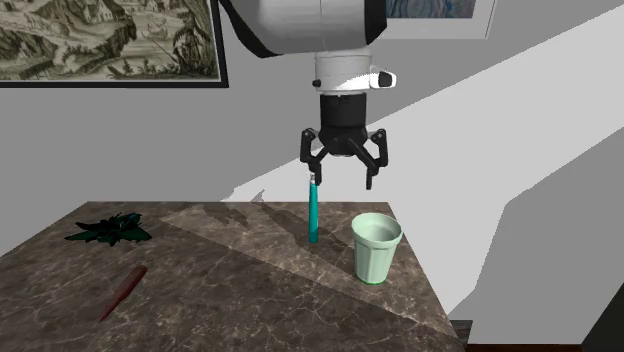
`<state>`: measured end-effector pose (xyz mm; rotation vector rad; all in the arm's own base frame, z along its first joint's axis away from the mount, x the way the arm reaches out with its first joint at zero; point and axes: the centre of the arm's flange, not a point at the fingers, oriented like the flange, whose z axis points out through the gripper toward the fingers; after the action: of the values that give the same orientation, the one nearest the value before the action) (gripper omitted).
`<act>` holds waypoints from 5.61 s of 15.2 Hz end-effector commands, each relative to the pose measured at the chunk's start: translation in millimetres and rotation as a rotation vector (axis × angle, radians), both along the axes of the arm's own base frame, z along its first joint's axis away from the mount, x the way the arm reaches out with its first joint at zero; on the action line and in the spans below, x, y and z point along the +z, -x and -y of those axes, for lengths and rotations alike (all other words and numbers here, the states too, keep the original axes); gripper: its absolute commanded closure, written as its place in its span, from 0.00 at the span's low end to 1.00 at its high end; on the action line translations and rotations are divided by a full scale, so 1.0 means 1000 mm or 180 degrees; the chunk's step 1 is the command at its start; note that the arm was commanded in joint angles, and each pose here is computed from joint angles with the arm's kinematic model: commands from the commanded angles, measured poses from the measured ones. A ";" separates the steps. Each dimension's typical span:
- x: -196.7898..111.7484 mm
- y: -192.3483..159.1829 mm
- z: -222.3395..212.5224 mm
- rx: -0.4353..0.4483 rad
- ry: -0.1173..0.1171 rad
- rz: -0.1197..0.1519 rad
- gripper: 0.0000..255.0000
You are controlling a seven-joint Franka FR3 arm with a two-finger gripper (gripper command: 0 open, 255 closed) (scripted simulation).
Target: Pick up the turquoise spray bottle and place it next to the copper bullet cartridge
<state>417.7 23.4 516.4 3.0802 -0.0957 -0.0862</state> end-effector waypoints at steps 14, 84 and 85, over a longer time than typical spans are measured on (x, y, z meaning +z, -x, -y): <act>-0.047 -0.169 -0.074 0.0412 -0.0160 0.0117 0.00; 0.118 -0.027 -0.267 0.0526 -0.0204 0.0148 1.00; 0.124 -0.018 -0.275 0.0526 -0.0204 0.0148 1.00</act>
<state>447.3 291.1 634.2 3.1402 0.1644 -0.0094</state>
